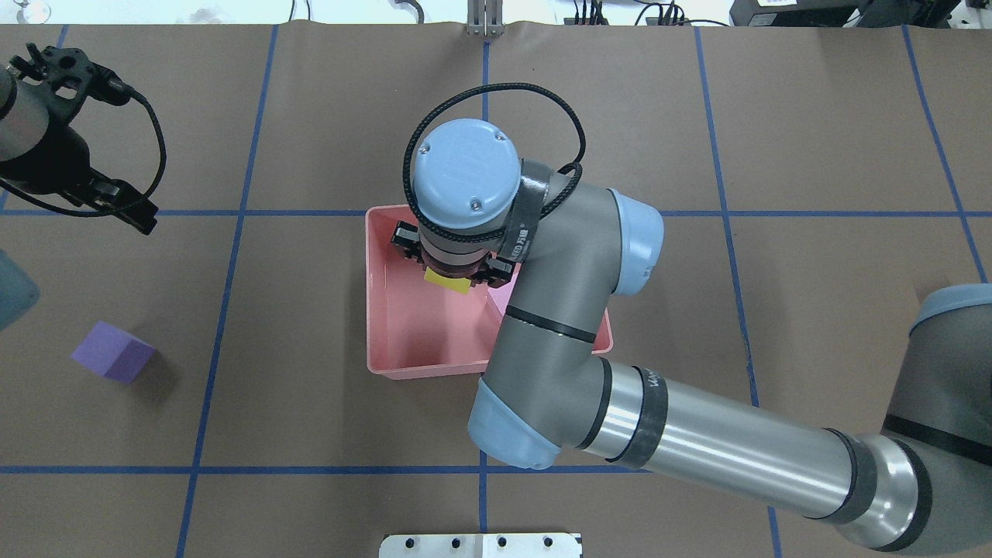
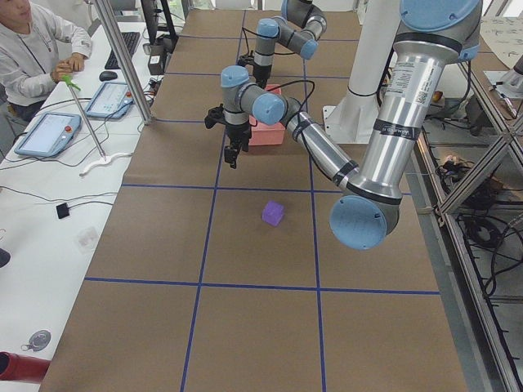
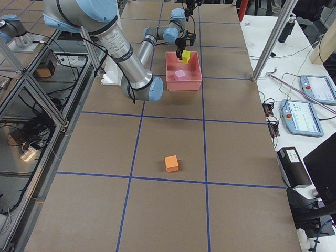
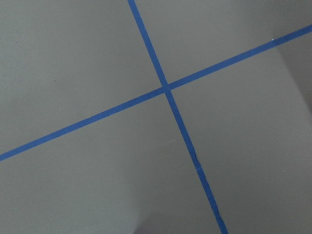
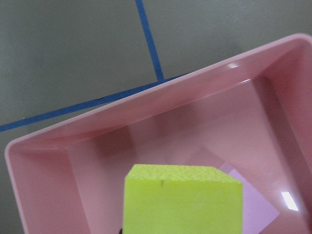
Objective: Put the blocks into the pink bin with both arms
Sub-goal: 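Carry the yellow cube into the pink bin and release it, then withdraw the right gripper while the left gripper moves to the purple cube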
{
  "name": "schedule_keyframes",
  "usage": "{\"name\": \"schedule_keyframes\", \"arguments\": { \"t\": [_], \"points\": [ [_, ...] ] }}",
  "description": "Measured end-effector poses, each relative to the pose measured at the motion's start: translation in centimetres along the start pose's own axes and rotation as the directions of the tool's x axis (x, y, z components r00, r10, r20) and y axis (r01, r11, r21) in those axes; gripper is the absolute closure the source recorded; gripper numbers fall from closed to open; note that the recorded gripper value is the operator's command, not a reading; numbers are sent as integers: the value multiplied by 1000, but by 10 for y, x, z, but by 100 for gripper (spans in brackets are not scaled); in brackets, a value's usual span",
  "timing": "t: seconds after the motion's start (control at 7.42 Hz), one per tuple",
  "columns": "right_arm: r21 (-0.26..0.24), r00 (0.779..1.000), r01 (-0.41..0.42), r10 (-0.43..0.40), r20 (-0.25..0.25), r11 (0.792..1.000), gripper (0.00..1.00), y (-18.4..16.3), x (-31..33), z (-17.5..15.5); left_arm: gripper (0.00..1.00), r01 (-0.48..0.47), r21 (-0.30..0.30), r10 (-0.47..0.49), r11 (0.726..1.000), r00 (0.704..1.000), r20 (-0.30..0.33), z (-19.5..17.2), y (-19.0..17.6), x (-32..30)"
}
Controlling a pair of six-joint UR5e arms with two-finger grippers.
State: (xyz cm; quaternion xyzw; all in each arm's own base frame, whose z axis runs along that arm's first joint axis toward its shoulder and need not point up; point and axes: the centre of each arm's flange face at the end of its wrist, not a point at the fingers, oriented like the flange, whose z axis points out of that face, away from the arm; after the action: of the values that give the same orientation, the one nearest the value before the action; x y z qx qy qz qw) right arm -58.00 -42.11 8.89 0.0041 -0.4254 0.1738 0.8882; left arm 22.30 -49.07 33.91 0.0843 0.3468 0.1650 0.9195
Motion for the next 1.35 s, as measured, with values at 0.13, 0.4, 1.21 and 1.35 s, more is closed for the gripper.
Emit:
{"name": "schedule_keyframes", "arguments": {
  "t": [0.13,0.4,1.21,1.35],
  "points": [
    [13,1000,-15,15,-18,1000,0,9,-8,7,0,7,8,-7,1000,1000,-3,4,-3,-1],
    [30,999,-11,13,-46,999,0,14,-11,-1,0,31,15,-31,999,1000,-7,9,-4,-3],
    [-4,988,142,-142,-52,990,0,-125,65,-95,0,26,75,-22,997,999,-45,52,60,-43],
    [-2,979,195,-195,-61,981,0,-149,108,-101,0,12,81,-7,997,999,-54,62,76,-51]
  ]
}}
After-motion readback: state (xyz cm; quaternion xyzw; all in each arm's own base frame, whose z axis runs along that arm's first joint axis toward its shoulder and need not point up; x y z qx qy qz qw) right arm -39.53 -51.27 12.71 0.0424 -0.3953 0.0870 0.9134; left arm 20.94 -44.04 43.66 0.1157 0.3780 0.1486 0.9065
